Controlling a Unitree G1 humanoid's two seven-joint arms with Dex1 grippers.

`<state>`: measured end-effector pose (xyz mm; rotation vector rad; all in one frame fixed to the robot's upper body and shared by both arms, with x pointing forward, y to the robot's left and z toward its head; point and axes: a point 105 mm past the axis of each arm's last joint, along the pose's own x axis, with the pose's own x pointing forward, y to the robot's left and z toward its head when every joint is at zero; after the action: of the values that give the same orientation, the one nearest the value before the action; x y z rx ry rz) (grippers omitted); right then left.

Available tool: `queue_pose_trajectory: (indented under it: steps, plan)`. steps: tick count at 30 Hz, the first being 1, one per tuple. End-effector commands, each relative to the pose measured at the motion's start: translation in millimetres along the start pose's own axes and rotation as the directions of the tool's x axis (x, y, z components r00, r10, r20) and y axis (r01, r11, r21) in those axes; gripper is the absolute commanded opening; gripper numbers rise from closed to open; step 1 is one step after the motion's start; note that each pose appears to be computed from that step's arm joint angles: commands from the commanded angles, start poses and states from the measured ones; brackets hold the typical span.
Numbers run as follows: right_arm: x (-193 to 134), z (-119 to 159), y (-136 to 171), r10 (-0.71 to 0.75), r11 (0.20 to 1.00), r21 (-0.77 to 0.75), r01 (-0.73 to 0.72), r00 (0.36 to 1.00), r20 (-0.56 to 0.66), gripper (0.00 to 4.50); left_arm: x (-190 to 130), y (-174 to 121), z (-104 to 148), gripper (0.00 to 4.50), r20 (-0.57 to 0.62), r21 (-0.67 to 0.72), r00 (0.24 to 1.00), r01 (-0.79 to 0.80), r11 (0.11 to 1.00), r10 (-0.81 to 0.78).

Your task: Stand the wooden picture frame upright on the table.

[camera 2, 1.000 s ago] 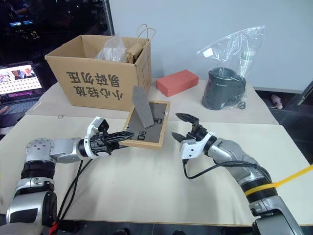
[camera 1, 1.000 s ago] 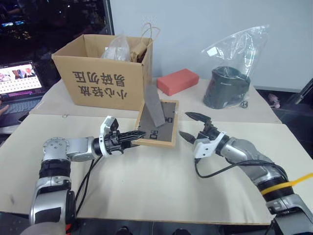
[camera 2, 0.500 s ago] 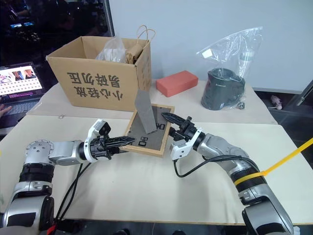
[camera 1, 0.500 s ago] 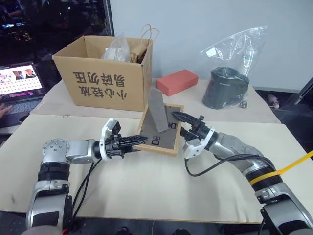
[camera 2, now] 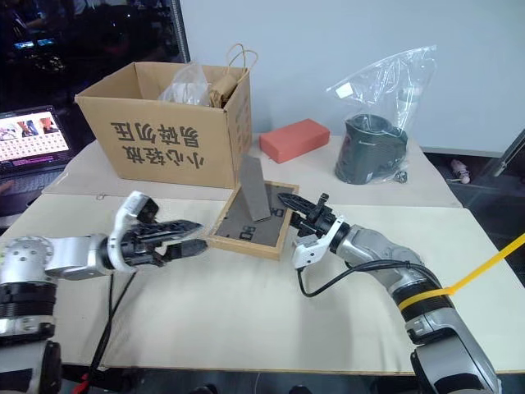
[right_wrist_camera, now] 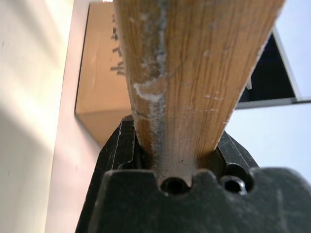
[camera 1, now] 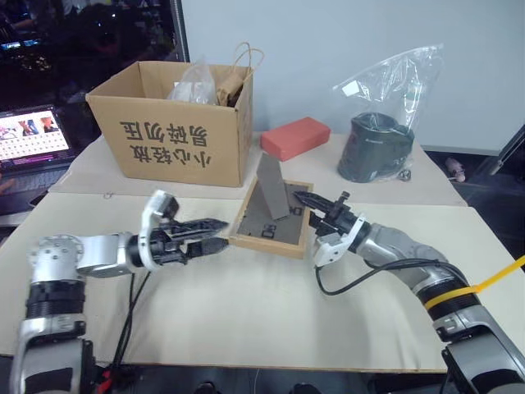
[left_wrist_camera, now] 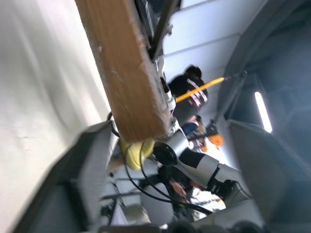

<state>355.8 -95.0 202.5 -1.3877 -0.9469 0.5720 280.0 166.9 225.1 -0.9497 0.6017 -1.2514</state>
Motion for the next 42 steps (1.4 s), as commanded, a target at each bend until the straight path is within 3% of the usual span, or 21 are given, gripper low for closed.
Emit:
queue_pose_trajectory:
  steps: [1,3,6,7,10,12,13,15,17,18,20,25,35,42]
  plan:
    - [-1,-14,-31,-0.089,0.994,0.053,0.09,0.996,-0.03,1.25,-25,-49,16,4.5,0.062,0.176,0.996,0.053,0.983,-0.065]
    - [0,-19,-32,-0.071,0.988,0.133,0.076,0.996,-0.046,1.24,-30,-52,15,4.5,0.074,0.242,0.997,-0.019,0.97,0.001]
    - [9,-29,-24,-0.003,0.853,0.519,0.049,0.996,-0.089,1.24,-36,-46,26,4.5,0.225,0.431,0.965,-0.221,0.875,0.133]
    - [12,-30,-22,0.022,0.775,0.631,0.033,0.997,-0.08,1.24,-38,-45,28,4.5,0.262,0.461,0.955,-0.25,0.852,0.139]
    - [20,-22,-6,0.175,0.42,0.901,-0.109,0.984,0.038,1.24,-35,-34,22,4.5,0.271,0.527,0.943,-0.312,0.79,0.192]
    - [22,-16,-3,0.22,0.226,0.961,-0.157,0.97,0.107,1.24,-33,-24,17,4.5,0.263,0.577,0.936,-0.348,0.739,0.235]
    - [22,-14,-3,0.232,0.076,0.984,-0.162,0.963,0.14,1.24,-33,-18,15,4.5,0.27,0.607,0.926,-0.376,0.7,0.264]
    - [21,-10,1,0.268,-0.074,0.983,-0.169,0.946,0.182,1.24,-37,2,12,4.5,0.272,0.64,0.885,-0.46,0.615,0.378]
    - [18,-9,5,0.301,-0.196,0.969,-0.148,0.932,0.203,1.24,-43,27,5,4.5,0.251,0.712,0.812,-0.524,0.468,0.527]
    - [18,-12,8,0.312,-0.268,0.958,-0.105,0.931,0.189,1.24,-47,40,3,4.5,0.277,0.775,0.755,-0.541,0.327,0.594]
    - [16,-12,15,0.334,-0.403,0.913,-0.056,0.92,0.204,1.24,-40,44,4,4.5,0.326,0.839,0.756,-0.509,0.195,0.568]
    - [4,-3,42,0.397,-0.566,0.824,0.004,0.877,0.269,1.24,-36,40,18,4.5,0.408,0.821,0.787,-0.538,0.191,0.462]
    - [-5,21,69,0.437,-0.589,0.808,-0.021,0.833,0.339,1.24,-32,44,19,4.5,0.435,0.813,0.789,-0.551,0.188,0.434]
    - [-14,52,85,0.486,-0.553,0.829,-0.088,0.774,0.406,1.24,-21,43,15,4.5,0.414,0.827,0.809,-0.526,0.199,0.417]
